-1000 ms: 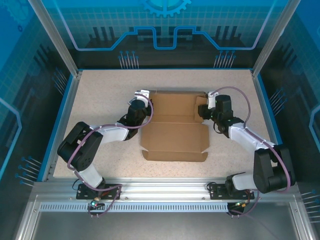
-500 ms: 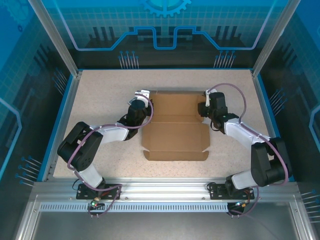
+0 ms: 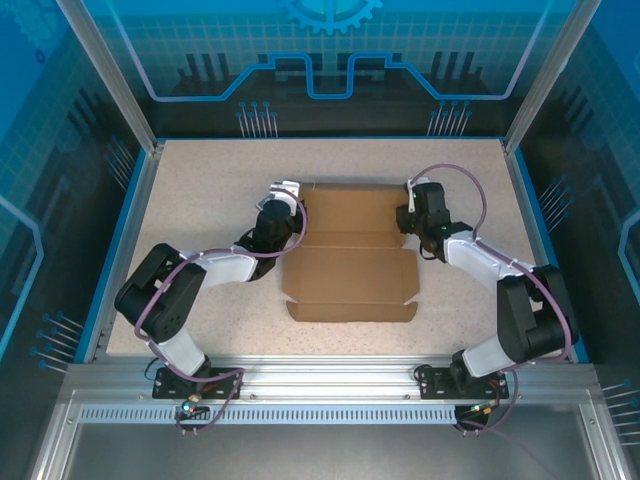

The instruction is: Fold the paper box

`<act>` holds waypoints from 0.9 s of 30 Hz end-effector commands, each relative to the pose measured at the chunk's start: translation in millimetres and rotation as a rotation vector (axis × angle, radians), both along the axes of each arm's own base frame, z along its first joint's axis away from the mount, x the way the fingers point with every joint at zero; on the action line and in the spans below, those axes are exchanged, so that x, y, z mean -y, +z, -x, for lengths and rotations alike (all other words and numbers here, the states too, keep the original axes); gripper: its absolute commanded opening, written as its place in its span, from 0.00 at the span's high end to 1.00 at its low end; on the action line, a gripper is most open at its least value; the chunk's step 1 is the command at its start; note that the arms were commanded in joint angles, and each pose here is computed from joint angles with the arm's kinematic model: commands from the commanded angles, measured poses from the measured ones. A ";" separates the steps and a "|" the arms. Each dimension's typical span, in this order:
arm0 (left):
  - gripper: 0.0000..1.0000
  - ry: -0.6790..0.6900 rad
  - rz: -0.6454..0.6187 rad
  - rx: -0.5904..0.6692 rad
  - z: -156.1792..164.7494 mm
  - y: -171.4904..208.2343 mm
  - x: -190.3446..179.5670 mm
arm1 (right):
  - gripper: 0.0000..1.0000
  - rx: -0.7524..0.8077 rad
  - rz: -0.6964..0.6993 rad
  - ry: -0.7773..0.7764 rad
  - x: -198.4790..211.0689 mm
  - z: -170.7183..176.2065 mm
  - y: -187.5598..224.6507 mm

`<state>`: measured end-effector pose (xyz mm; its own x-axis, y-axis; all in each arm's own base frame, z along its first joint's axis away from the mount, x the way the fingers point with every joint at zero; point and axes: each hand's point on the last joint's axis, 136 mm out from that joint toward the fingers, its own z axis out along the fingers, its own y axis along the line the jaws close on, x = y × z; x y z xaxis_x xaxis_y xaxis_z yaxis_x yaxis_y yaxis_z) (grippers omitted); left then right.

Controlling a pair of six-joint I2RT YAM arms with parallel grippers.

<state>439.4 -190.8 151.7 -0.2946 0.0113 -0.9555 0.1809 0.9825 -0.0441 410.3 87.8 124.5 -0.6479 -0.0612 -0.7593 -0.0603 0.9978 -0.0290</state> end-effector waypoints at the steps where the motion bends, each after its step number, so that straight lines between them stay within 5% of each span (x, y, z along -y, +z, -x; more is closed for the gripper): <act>1: 1.00 -0.028 0.062 0.054 3.8 25.1 5.7 | 0.70 -0.020 0.090 -0.107 11.4 1.1 3.4; 14: 1.00 -0.029 0.065 0.054 5.8 26.6 5.2 | 0.72 -0.017 0.300 -0.265 20.1 8.0 7.5; 27: 1.00 -0.032 0.068 0.063 5.2 32.0 5.9 | 0.64 -0.022 0.038 -0.039 -18.2 8.6 -4.0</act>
<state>436.1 -192.4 155.5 -0.2942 0.0113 -0.9557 0.1957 0.9795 -0.0487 401.7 98.0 117.9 -0.6816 -0.0889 -0.7263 0.0312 0.9882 -0.1502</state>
